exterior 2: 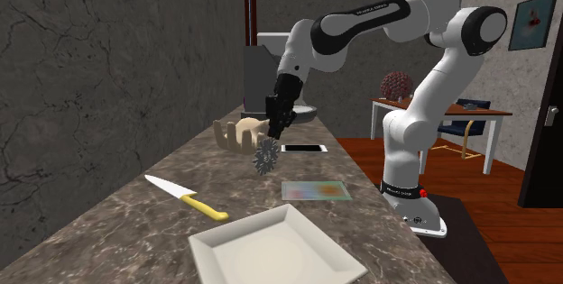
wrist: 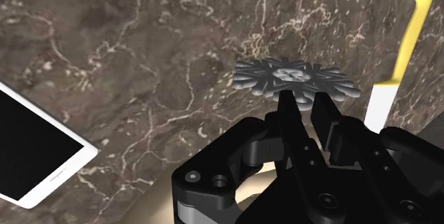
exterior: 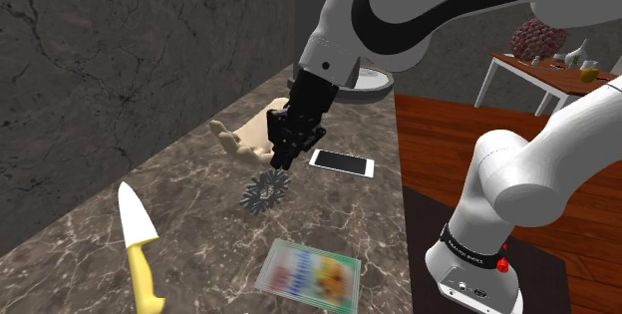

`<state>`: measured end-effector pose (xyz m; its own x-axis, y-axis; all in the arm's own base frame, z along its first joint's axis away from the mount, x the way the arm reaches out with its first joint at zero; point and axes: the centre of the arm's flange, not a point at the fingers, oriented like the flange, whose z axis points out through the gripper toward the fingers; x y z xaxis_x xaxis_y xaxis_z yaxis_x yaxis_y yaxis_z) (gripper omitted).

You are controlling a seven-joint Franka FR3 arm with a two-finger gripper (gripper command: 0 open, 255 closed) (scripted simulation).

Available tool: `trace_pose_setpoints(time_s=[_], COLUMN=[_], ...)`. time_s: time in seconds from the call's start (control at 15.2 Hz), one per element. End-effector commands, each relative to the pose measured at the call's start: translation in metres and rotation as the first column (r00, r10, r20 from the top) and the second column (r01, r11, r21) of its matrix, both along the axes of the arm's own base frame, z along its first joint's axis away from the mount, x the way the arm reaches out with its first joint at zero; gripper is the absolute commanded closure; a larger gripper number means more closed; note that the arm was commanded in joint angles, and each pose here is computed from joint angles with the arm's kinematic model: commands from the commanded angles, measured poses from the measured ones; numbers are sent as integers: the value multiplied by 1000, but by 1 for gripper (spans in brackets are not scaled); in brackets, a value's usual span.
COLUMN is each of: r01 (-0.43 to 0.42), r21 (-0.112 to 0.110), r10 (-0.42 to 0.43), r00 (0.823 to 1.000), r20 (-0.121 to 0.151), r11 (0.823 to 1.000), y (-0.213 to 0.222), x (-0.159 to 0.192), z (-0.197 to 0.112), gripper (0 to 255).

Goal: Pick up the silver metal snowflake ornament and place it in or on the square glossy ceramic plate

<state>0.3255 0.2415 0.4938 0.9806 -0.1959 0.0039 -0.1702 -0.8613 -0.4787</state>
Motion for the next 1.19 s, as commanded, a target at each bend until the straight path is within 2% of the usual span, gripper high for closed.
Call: trace_pose_setpoints(time_s=[0.0, 0.4, 1.12], r01=[0, 0, 0], r21=[0, 0, 0], r10=[0, 0, 0], r00=[1000, 1000, 1000], r20=[0, 0, 0], r11=[1000, 1000, 1000], y=[0, 0, 0], x=[0, 0, 0], z=[0, 0, 58], gripper=[255, 255, 255])
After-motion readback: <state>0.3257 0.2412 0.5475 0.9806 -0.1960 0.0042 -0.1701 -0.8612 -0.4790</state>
